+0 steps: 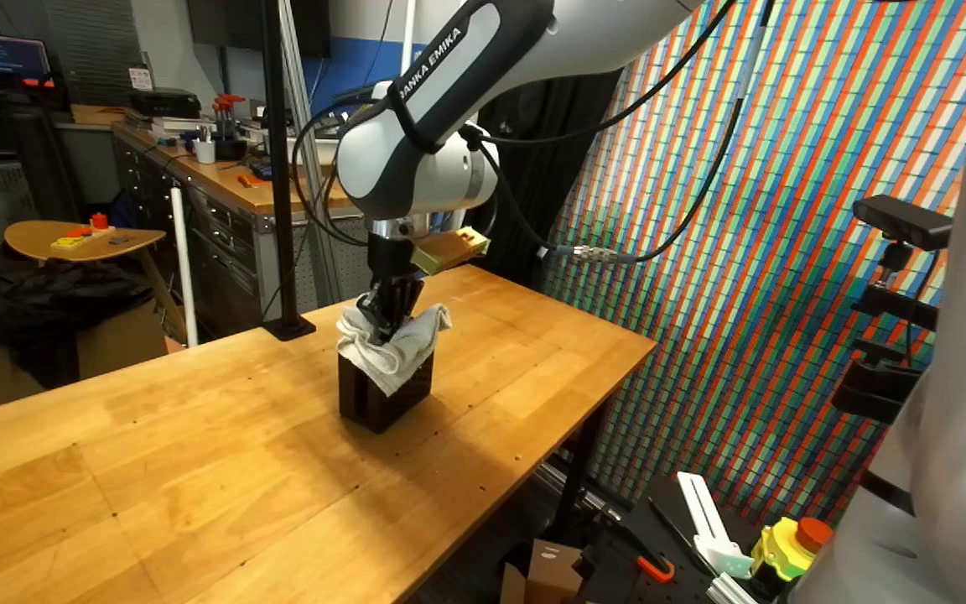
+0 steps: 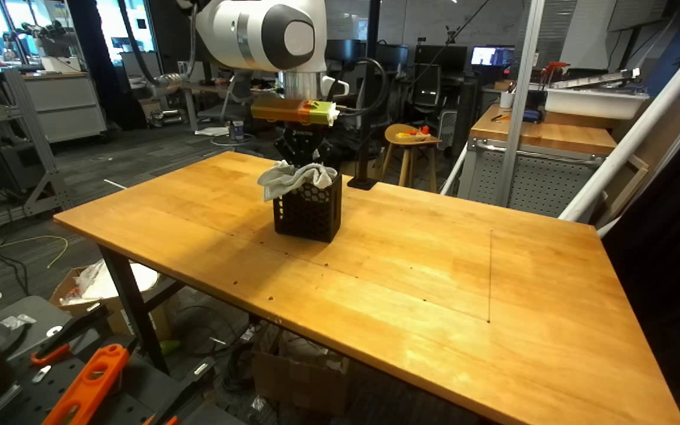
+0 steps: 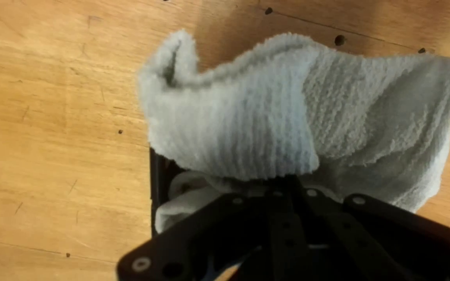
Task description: Put the white towel in the black box
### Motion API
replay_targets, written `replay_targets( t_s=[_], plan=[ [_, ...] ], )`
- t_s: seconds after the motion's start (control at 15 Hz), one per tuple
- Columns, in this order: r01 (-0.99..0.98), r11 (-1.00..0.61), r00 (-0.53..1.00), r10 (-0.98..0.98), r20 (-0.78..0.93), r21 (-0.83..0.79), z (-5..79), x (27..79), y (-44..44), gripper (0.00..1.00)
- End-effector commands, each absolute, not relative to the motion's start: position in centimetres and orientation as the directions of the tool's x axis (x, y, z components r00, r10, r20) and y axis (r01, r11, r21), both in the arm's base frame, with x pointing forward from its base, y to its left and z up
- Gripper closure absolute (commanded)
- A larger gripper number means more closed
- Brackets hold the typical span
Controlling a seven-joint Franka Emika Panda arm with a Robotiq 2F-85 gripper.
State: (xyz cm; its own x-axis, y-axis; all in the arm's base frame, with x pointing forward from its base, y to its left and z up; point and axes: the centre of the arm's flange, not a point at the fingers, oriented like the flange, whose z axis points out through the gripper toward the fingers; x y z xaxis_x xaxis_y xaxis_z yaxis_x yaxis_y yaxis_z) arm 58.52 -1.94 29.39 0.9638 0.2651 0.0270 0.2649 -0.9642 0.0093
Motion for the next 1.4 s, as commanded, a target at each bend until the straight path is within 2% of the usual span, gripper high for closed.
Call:
replay_targets(
  t_s=[0.0,0.47,1.33],
  plan=[
    [0.256,-0.966,0.967,0.256,0.016,-0.024,26.6,59.9,-2.1,0.97],
    [0.255,-0.963,0.961,0.262,-0.084,-0.091,20.4,59.4,-1.8,0.97],
    [0.221,-0.974,0.974,0.222,-0.035,-0.049,27.0,59.3,-3.6,0.97]
  ],
)
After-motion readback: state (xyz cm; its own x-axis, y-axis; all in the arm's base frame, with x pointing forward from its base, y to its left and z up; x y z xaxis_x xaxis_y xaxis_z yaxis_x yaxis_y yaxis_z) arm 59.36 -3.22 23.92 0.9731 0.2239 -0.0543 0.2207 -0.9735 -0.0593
